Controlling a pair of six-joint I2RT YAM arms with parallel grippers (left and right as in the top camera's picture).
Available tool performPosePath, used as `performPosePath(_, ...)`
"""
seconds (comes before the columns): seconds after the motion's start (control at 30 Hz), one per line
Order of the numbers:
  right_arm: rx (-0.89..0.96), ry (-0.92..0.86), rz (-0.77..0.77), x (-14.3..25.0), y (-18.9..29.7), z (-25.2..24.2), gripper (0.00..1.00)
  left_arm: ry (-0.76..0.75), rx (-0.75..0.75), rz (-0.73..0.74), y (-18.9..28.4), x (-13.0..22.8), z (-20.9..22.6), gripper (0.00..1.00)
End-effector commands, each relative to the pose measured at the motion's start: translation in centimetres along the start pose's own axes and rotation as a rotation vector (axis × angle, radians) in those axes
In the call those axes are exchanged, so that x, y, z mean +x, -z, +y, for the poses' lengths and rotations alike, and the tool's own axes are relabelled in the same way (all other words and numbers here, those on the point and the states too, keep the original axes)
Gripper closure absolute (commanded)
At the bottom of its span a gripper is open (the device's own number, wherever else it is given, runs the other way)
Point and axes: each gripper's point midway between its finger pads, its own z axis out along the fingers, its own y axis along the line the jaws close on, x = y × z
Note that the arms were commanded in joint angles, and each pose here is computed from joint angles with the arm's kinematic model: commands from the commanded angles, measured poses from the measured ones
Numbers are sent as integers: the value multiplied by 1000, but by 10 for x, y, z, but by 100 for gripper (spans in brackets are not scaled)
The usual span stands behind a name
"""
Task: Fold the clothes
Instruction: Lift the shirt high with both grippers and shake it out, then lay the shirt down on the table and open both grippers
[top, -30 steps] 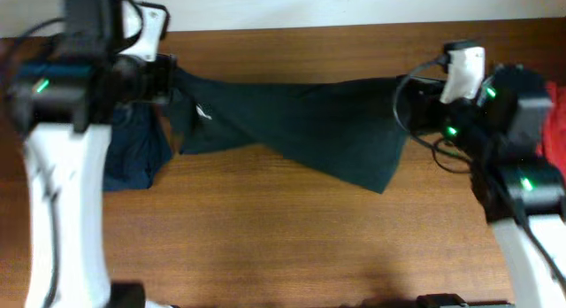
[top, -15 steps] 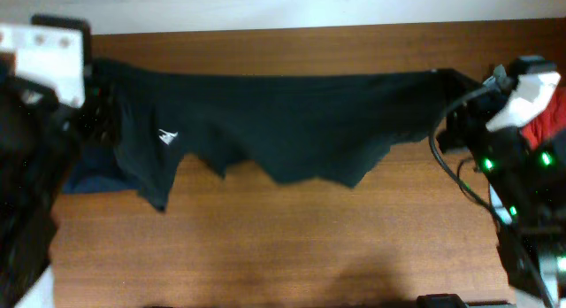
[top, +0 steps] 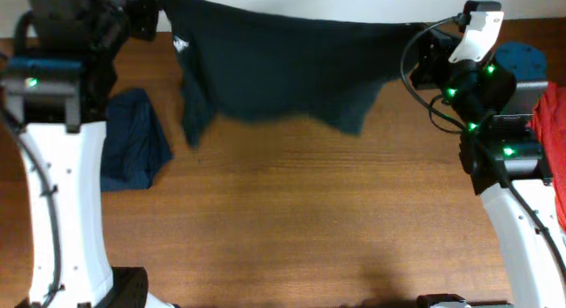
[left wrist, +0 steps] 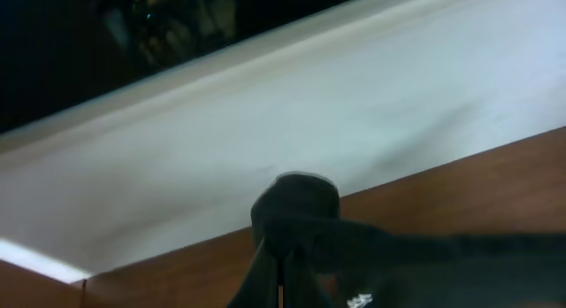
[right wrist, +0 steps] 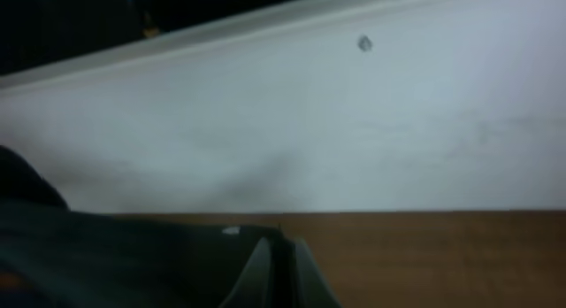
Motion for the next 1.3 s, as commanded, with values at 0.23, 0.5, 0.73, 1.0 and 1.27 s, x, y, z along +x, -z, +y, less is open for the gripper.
performPosePath(0.23,71,-105,331,72,20,-15,96,-10,233,462,17,108,-46,100)
performPosePath(0.5,-77,-139,745,160,64,10,82,30,329,791,19,178,-69,89)
performPosePath(0.73,-70,-154,780,166,70,11,74,38,307,731,39,162,-64,80)
performPosePath(1.0,-19,-150,809,175,65,0,46,83,289,734,39,162,-63,52)
performPosePath(1.27,12,-230,995,228,42,-18,30,228,65,916,27,208,-31,47)
